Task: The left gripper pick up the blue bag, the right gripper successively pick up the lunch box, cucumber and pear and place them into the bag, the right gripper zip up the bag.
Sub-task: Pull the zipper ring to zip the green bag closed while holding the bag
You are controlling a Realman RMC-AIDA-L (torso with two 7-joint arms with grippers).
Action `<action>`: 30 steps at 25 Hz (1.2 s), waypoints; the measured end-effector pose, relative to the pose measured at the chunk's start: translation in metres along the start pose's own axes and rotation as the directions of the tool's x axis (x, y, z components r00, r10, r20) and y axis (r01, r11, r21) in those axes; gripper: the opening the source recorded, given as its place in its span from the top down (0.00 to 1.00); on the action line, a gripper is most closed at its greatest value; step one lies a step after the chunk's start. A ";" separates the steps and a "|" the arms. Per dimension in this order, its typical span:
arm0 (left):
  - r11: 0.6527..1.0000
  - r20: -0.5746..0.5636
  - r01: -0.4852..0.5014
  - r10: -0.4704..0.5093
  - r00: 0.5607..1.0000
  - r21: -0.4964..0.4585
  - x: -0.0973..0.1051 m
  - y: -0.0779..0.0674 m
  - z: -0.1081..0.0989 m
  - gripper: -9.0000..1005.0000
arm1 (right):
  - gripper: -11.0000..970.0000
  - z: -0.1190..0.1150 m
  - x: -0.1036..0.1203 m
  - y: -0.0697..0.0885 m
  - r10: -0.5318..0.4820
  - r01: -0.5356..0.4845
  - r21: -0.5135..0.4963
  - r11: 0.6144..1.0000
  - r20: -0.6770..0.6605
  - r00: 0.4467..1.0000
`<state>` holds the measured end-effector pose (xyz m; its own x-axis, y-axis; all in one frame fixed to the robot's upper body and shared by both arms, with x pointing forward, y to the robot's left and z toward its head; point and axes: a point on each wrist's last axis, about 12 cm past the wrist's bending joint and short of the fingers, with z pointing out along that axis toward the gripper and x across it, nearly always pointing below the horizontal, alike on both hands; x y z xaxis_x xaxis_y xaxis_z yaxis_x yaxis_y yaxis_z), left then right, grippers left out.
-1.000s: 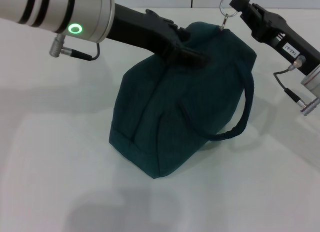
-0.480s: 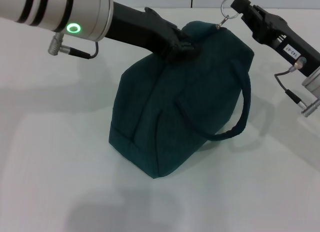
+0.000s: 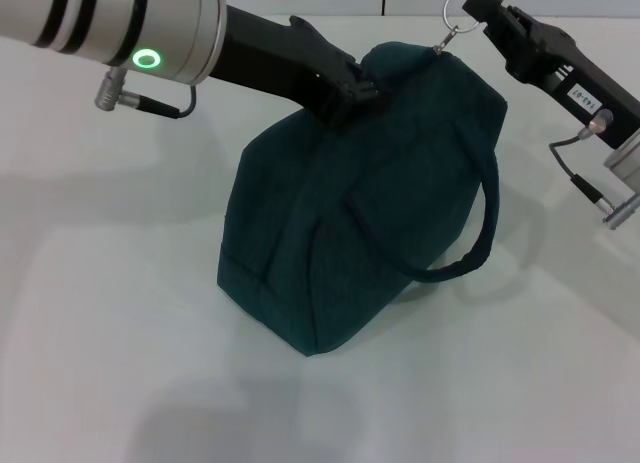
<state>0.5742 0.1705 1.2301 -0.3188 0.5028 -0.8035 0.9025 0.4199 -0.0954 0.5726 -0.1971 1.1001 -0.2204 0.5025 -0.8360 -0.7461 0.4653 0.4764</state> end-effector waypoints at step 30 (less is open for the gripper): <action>0.995 0.131 -0.093 0.087 0.988 0.039 -0.017 -0.019 -0.027 0.95 | 0.88 -0.030 0.018 -0.031 0.048 -0.023 0.265 0.964 -0.088 0.995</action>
<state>0.5552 0.1741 1.2615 -0.1981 0.4343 -0.8787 0.9388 0.3418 -0.0427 0.5727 -0.2240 1.0626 -0.3102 0.4584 -0.8329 -0.5478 0.6299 0.5507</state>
